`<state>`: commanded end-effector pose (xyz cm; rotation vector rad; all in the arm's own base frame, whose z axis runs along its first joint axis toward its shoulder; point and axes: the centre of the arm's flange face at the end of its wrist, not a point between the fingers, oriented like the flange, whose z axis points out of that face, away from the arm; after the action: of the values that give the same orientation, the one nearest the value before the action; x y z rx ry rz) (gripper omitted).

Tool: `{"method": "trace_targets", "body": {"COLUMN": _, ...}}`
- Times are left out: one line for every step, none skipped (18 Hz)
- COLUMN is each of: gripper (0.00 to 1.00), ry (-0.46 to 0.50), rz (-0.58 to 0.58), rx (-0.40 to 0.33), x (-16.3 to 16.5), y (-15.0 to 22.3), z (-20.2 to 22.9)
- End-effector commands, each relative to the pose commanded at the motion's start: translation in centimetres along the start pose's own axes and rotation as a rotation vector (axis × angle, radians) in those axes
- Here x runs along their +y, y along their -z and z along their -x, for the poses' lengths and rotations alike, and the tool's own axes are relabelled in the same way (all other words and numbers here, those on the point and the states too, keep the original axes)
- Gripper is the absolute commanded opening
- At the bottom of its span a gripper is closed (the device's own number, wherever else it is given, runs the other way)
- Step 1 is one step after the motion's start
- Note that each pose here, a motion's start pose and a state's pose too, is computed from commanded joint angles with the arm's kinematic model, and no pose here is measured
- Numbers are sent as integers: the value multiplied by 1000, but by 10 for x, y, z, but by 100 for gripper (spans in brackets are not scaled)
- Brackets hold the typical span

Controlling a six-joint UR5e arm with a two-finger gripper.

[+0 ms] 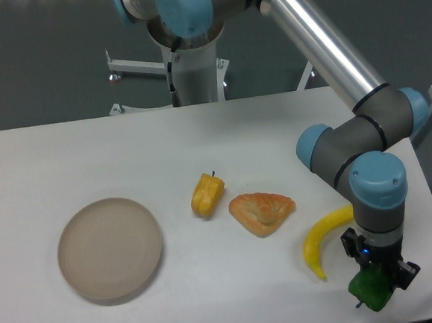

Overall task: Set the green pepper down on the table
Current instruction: 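Carry the held green pepper with the gripper across the table past the bread slice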

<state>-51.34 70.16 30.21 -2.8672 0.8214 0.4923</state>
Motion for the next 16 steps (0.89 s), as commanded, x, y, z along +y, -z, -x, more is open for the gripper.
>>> {"method": "trace_targets", "body": {"gripper": 40, "ry": 0, "rz": 1, "rx": 0, "x": 0, "y": 0, "z": 0}}
{"method": "trace_targets", "body": {"gripper": 40, "ry": 6, "rz": 1, "rx": -3, "x": 0, "y": 2, "z": 1}}
{"method": "trace_targets", "body": {"gripper": 40, "ry": 11, "rz": -1, "rx": -4, "x": 0, "y": 3, "z": 1}}
{"method": "trace_targets", "body": {"gripper": 40, "ry": 13, "rz": -3, "rx": -6, "x": 0, "y": 5, "z": 1}}
{"method": "trace_targets", "body": {"gripper": 40, "ry": 11, "rz": -4, "rx": -4, "x": -2, "y": 7, "z": -1}}
{"method": "trace_targets", "body": {"gripper": 41, "ry": 12, "rz": -6, "rx": -4, "x": -7, "y": 9, "z": -4}}
{"method": "trace_targets", "body": {"gripper": 40, "ry": 24, "rz": -6, "rx": -7, "x": -8, "y": 13, "z": -4}}
{"method": "trace_targets", "body": {"gripper": 40, "ry": 36, "rz": -4, "rx": -4, "x": -8, "y": 18, "z": -6}}
{"method": "trace_targets", "body": {"gripper": 40, "ry": 42, "rz": -4, "rx": -3, "x": -8, "y": 25, "z": -9}}
{"method": "trace_targets", "body": {"gripper": 40, "ry": 48, "rz": -3, "rx": 0, "x": -7, "y": 30, "z": -12}}
{"method": "trace_targets", "body": {"gripper": 40, "ry": 51, "rz": -4, "rx": 5, "x": -10, "y": 35, "z": -16}}
{"method": "trace_targets", "body": {"gripper": 40, "ry": 55, "rz": -8, "rx": 5, "x": -22, "y": 43, "z": -23}}
{"method": "trace_targets", "body": {"gripper": 40, "ry": 74, "rz": -9, "rx": 11, "x": -29, "y": 49, "z": -31}}
{"method": "trace_targets", "body": {"gripper": 40, "ry": 95, "rz": -8, "rx": 16, "x": -30, "y": 57, "z": -38}}
{"method": "trace_targets", "body": {"gripper": 40, "ry": 108, "rz": -9, "rx": 26, "x": -39, "y": 63, "z": -50}}
{"method": "trace_targets", "body": {"gripper": 40, "ry": 112, "rz": -15, "rx": 35, "x": -53, "y": 69, "z": -64}}
